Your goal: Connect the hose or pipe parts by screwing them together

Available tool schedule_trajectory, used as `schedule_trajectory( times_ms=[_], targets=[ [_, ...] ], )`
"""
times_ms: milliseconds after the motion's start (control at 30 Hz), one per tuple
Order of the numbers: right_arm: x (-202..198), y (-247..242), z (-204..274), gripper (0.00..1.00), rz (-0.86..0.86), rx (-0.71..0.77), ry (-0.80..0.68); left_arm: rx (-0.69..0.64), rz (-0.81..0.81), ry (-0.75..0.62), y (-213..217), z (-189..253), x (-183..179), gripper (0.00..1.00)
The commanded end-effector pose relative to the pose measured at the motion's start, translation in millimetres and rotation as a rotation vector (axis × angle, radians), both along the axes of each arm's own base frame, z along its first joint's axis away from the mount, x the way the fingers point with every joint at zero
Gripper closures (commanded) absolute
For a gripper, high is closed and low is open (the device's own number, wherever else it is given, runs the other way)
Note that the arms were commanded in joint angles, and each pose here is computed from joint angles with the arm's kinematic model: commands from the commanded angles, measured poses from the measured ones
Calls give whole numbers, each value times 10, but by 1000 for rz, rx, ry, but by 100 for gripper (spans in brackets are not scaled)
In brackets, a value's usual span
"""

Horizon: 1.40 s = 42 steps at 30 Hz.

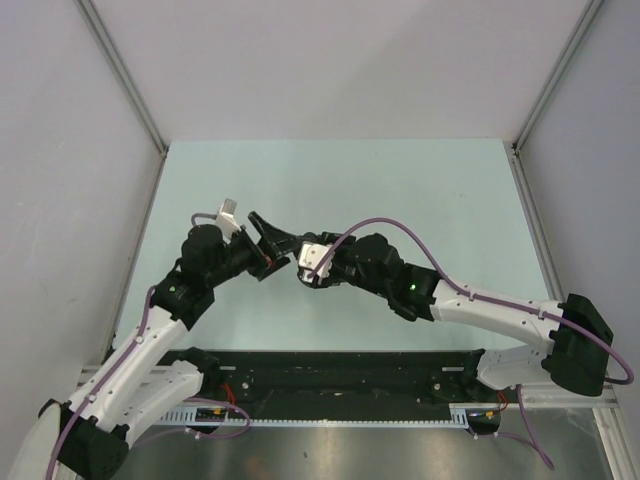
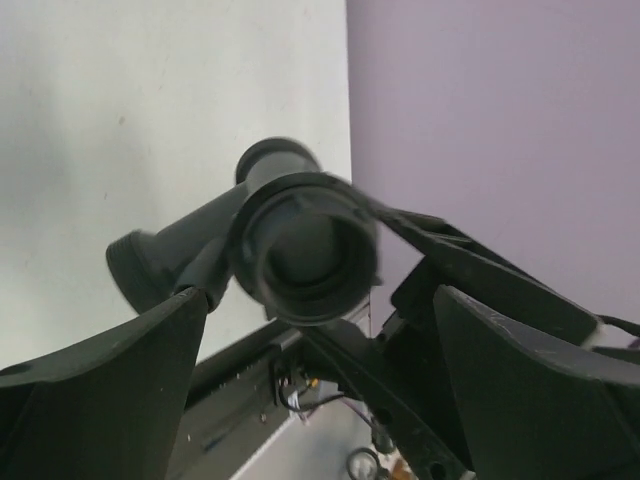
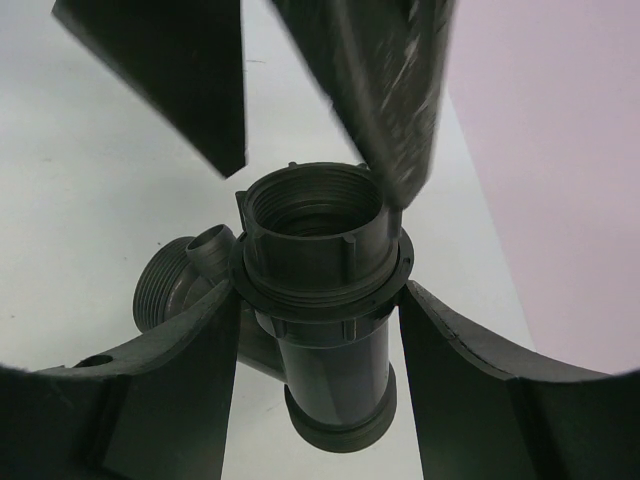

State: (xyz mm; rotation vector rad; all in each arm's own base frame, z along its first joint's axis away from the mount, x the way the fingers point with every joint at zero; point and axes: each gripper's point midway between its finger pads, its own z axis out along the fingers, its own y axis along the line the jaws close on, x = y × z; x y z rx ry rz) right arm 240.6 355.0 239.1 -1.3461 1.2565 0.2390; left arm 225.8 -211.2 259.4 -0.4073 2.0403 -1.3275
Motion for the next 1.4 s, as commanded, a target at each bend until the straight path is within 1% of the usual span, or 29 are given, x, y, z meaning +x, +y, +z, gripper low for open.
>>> schedule_trajectory(
  times_ms=[0,133,267,367,400,433,467,500,567,600,667,700,767,800,833,900,967,1000,1033,1100,1133,1167,1200,1233,1267,1300,1367],
  targets=[
    [8,60,274,100,-18,58,-90,-91,10,123,-36,-37,-58,2],
    [-36,92,260,100,-12,46,-99,-96,6,155,-66,-56,-37,6],
    [-53,112,219,100,-16,23,-113,-95,-2,181,-91,-101,-27,7],
    [-87,138,221,100,-6,23,-116,-93,0,189,-90,-125,-30,12],
    [-88,143,219,100,-4,22,-117,-91,-1,191,-92,-134,-26,16],
    [-100,160,200,100,2,18,-116,-81,0,180,-86,-141,-20,19],
    [-117,174,186,100,13,14,-114,-72,1,173,-81,-151,-11,23],
    [-126,179,165,100,20,8,-109,-62,1,164,-75,-162,-3,32],
    [-164,206,115,100,44,-4,-98,-21,-5,120,-57,-176,21,44],
    [-180,210,82,100,53,-12,-88,-5,-10,105,-52,-186,25,52],
    [-225,235,38,100,85,-18,-70,41,-30,63,-43,-225,34,57],
    [-233,232,25,100,93,-22,-61,55,-43,49,-47,-233,30,67],
    [-281,253,-8,100,129,-19,-37,110,-79,-3,-51,-269,43,77],
    [-288,247,-12,100,135,-17,-28,131,-95,-23,-54,-282,45,87],
    [-352,285,-14,100,182,-9,-11,174,-121,-59,-51,-321,53,91],
    [-352,251,-8,100,199,2,18,210,-158,-107,-59,-322,52,100],
    [-443,261,5,100,272,35,79,269,-203,-189,-54,-313,65,99],
    [-371,182,23,100,271,47,101,279,-241,-226,-79,-289,36,100],
    [-467,199,37,100,341,63,135,323,-280,-294,-75,-290,31,100],
    [-476,152,40,100,363,71,178,347,-343,-386,-105,-223,-5,100],
    [-485,128,40,100,393,77,199,366,-411,-469,-135,-186,-74,100],
    [-501,119,38,100,410,77,215,369,-452,-516,-159,-170,-119,100],
    [-528,96,-37,100,420,59,257,396,-497,-606,-169,-137,-149,100],
    [-554,87,-21,100,452,66,281,394,-548,-658,-213,-114,-223,100],
    [-581,87,-38,100,472,67,306,410,-575,-701,-228,-126,-251,100],
    [-617,72,-61,100,493,64,341,452,-615,-803,-247,-110,-295,100],
    [-656,62,-70,100,541,75,406,468,-706,-925,-287,-152,-441,100]
  ],
)
